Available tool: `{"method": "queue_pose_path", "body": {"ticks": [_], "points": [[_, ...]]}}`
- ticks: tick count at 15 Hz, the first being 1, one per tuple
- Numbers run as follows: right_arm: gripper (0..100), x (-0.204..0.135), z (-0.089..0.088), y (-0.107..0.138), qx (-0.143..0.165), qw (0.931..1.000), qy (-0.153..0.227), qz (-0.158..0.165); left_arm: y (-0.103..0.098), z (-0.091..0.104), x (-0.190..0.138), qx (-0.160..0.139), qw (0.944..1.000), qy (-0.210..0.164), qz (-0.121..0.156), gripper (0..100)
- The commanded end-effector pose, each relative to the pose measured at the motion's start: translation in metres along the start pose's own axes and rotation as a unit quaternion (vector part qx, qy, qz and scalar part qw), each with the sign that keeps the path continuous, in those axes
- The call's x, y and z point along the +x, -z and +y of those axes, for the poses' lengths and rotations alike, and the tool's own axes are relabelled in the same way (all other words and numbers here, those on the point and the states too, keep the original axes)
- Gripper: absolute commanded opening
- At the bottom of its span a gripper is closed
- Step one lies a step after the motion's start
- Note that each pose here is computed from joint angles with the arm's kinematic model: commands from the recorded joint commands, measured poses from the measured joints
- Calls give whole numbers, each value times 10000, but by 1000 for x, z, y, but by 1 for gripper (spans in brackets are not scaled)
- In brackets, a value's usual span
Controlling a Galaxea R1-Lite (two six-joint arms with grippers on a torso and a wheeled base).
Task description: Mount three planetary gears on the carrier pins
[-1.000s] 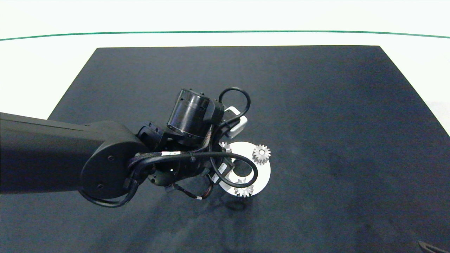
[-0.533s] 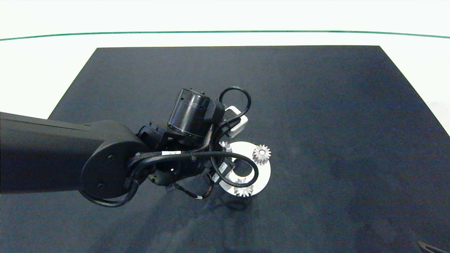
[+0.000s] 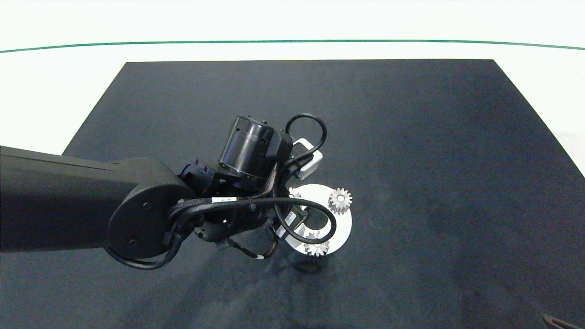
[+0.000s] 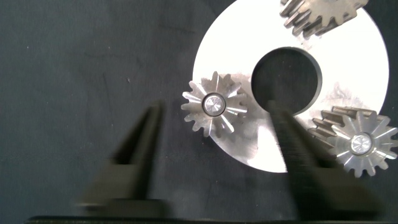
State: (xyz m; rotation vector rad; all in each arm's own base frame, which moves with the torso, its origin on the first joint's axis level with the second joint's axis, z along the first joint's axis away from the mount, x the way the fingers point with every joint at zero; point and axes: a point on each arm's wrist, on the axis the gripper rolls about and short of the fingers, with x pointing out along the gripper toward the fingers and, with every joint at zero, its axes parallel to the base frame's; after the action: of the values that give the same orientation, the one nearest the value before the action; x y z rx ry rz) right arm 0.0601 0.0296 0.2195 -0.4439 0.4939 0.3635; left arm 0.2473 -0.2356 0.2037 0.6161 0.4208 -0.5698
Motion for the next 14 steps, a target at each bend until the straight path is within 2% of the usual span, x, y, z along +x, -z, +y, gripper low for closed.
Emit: {"method": "queue_pose_path", "body": {"ticks": [1,4,9,11,12,13,14], "points": [[100,0,0,0,-7,10000,9,14,1,2,-1,9,10000,-17,22,100],[100,-1,0,0,-6,10000,8,-11,7,7,-12,102,9999,-59,38,100],[100,-1,0,0,-6,10000,18,-23,53,55,-49,-128,9969,-664,404,100],[100,-1,0,0,-8,10000,24,-14,73,71,-78,-311,9934,-996,472,100],[100,-1,-1,-1,-4,10000,27,-28,82,76,-103,-426,9912,-1143,514,100],[100,-2,-1,-1,8,10000,50,-60,93,81,-130,-598,9874,-1319,640,100],[100,-4,-2,-3,15,9999,74,-99,104,86,-161,-884,9808,-1568,748,100]]}}
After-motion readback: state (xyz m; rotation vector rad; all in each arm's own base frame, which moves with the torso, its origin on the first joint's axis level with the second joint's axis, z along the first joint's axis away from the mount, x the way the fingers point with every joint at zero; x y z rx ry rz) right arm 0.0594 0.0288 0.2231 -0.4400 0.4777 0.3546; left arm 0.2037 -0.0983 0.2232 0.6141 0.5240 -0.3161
